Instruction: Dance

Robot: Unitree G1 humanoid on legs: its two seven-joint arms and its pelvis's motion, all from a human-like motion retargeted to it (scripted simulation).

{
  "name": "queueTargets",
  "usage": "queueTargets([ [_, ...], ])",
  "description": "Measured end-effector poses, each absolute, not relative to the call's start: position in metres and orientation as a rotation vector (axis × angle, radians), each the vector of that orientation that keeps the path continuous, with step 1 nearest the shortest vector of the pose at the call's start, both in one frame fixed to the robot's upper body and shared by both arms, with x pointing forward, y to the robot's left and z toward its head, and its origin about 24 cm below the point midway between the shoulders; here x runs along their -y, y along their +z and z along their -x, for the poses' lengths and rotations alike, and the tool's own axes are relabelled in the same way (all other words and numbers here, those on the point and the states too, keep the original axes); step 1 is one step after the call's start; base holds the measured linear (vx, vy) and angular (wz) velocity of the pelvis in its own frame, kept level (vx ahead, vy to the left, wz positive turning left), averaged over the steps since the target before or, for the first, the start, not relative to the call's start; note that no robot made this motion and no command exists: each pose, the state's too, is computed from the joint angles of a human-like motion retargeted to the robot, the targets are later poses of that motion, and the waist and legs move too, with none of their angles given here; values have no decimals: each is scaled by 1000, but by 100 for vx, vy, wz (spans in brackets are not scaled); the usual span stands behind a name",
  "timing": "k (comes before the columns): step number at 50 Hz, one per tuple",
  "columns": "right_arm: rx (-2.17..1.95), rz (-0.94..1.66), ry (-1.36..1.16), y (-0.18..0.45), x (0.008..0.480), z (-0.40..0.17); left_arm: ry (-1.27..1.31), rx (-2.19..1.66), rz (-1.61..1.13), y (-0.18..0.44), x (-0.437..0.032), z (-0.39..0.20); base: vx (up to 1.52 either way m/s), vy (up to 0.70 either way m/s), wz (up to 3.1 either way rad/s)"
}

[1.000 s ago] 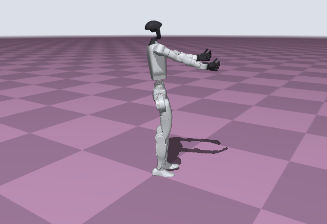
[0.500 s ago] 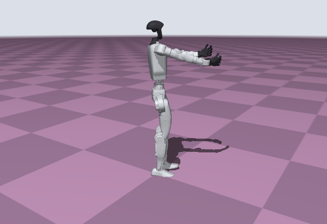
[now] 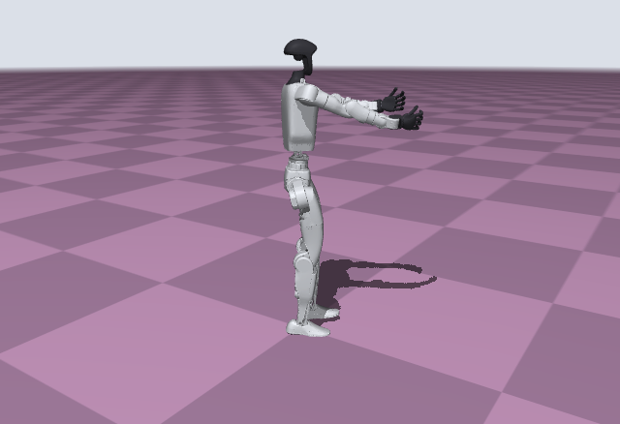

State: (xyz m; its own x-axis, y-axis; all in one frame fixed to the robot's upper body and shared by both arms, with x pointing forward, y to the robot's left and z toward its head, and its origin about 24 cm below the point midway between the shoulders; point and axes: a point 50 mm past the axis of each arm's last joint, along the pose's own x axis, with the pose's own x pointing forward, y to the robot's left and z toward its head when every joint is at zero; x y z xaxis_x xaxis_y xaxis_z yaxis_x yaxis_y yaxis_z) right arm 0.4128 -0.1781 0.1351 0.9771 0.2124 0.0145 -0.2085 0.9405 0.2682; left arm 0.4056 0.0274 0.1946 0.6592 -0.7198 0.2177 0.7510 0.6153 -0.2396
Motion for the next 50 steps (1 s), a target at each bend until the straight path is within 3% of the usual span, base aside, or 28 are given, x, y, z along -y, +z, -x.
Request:
queueTargets([
  [50, -27, -320, 240, 126, 174, -410, -858, 66, 310, 185, -35, -406, -4, 0, 0],
])
